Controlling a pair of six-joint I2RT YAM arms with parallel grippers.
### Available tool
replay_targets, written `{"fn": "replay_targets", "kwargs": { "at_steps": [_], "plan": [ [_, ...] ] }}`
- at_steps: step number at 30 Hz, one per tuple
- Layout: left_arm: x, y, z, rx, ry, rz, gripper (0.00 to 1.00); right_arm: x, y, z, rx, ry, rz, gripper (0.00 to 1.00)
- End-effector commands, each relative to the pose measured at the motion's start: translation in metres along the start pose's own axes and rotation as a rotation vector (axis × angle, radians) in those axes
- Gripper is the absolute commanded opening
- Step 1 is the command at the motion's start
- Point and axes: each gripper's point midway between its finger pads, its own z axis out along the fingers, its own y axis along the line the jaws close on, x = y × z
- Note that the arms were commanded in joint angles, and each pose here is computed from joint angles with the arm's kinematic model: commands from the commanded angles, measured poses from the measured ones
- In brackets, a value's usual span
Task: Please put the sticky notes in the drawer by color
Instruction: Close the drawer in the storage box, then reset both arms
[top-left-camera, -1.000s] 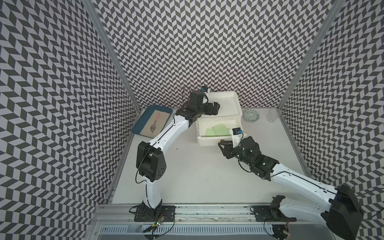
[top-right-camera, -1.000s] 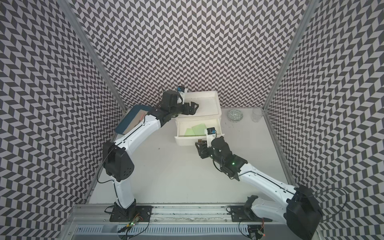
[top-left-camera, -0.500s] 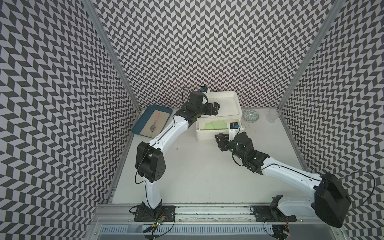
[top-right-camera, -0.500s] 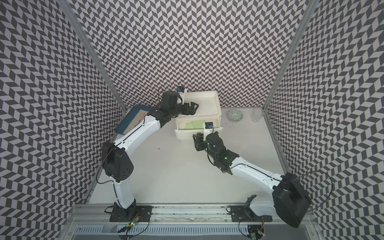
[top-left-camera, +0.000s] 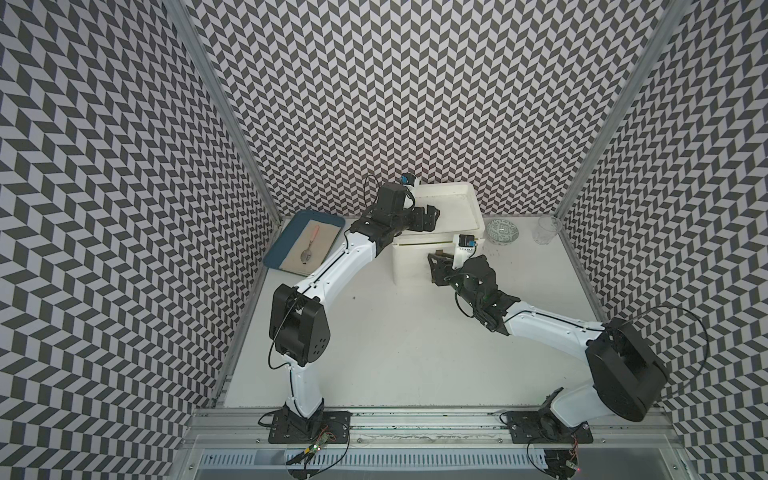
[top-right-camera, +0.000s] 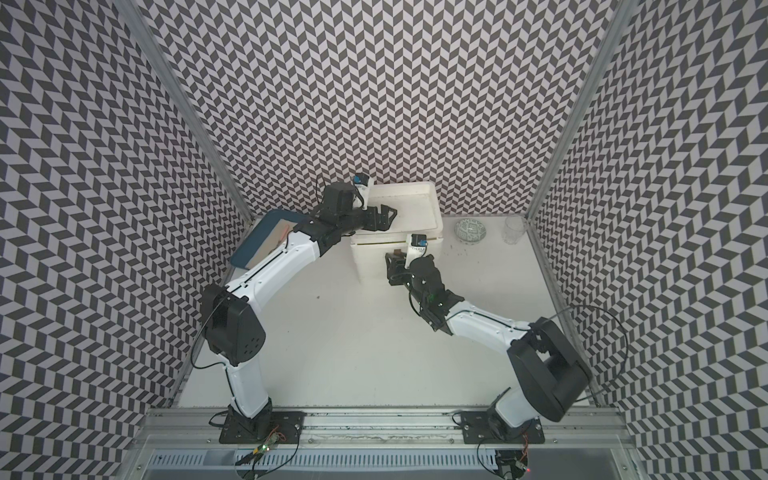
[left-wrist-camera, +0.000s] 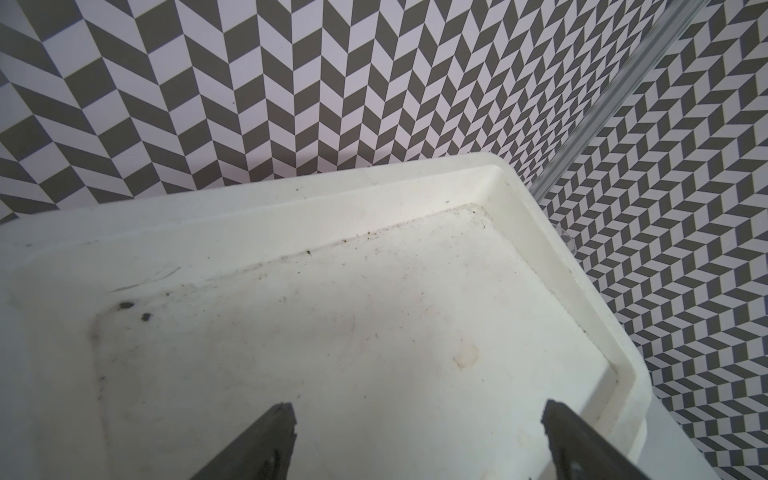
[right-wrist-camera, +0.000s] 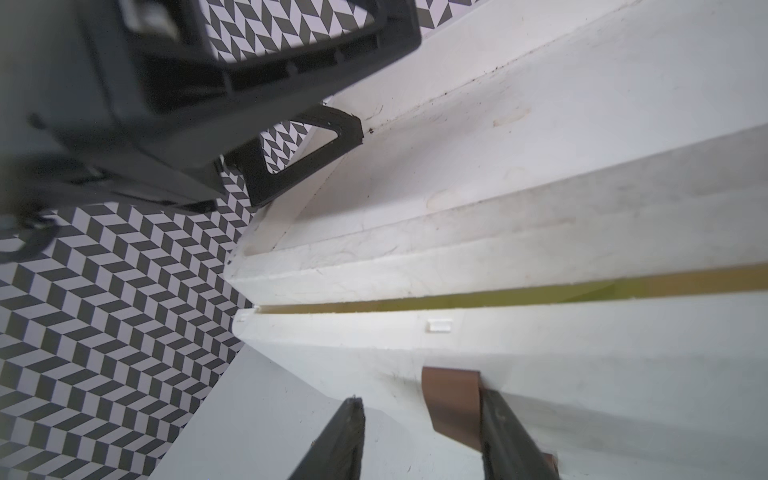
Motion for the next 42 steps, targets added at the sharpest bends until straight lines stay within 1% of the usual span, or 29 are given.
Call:
{"fn": "replay_targets", "kwargs": {
  "at_steps": [1,7,9,12,15,17,18,20,21,23,26,28,30,33,35,36,38,39,40,42],
  "plan": [
    [0.069,0.033,0.007,-0.088,0.223,-0.093,0.96,-0.028,0.017,0.007,-0.062,-0.102,0.02,0.48],
    [0.063,0.025,-0.002,-0.062,0.208,-0.102,0.96,-0.022,0.007,0.013,-0.043,-0.133,0.027,0.48],
    [0.056,0.02,-0.007,-0.043,0.19,-0.102,0.96,-0.021,0.007,0.011,-0.059,-0.151,0.047,0.48],
    [0.037,0.012,-0.023,-0.03,0.14,-0.076,0.96,-0.025,0.017,0.002,-0.104,-0.129,0.028,0.48],
    [0.008,0.003,-0.052,-0.019,0.036,-0.05,0.97,-0.036,0.021,-0.016,-0.1,-0.109,0.011,0.52],
    [-0.004,0.001,-0.076,-0.022,-0.062,-0.039,0.98,-0.046,0.024,-0.034,-0.097,-0.099,-0.018,0.56],
    [-0.008,0.004,-0.089,-0.041,-0.109,-0.04,0.99,-0.05,0.024,-0.041,-0.087,-0.094,-0.034,0.59],
    [-0.007,0.019,-0.12,-0.119,-0.22,-0.058,0.99,-0.061,0.015,-0.061,-0.039,-0.1,-0.064,0.68],
    [-0.005,0.029,-0.134,-0.167,-0.273,-0.072,1.0,-0.067,0.008,-0.069,-0.011,-0.115,-0.072,0.72],
    [0.012,0.054,-0.164,-0.274,-0.386,-0.107,1.0,-0.078,-0.018,-0.084,0.074,-0.129,-0.093,0.82],
    [0.048,0.09,-0.201,-0.413,-0.513,-0.149,1.0,-0.094,-0.07,-0.105,0.265,-0.161,-0.092,0.92],
    [0.07,0.103,-0.218,-0.457,-0.578,-0.107,1.0,-0.103,-0.106,-0.119,0.407,-0.202,-0.072,1.0],
    [0.09,0.121,-0.235,-0.546,-0.629,-0.104,1.0,-0.11,-0.136,-0.13,0.533,-0.247,-0.067,1.0],
    [0.123,0.15,-0.252,-0.71,-0.641,-0.124,1.0,-0.113,-0.177,-0.151,0.745,-0.34,-0.11,1.0],
    [0.143,0.167,-0.257,-0.802,-0.627,-0.091,1.0,-0.108,-0.201,-0.161,0.832,-0.408,-0.167,1.0],
    [0.15,0.173,-0.259,-0.843,-0.62,-0.074,1.0,-0.105,-0.209,-0.162,0.849,-0.428,-0.182,1.0],
    [0.16,0.185,-0.264,-0.92,-0.601,-0.035,1.0,-0.089,-0.23,-0.16,0.878,-0.395,-0.223,1.0],
    [0.164,0.19,-0.265,-0.942,-0.591,-0.015,0.99,-0.083,-0.239,-0.158,0.895,-0.376,-0.219,1.0],
    [0.167,0.195,-0.265,-0.952,-0.583,0.012,1.0,-0.074,-0.252,-0.157,0.916,-0.354,-0.2,1.0],
    [0.168,0.2,-0.259,-0.929,-0.566,0.067,1.0,-0.062,-0.27,-0.154,0.941,-0.318,-0.166,1.0]
  ]
}}
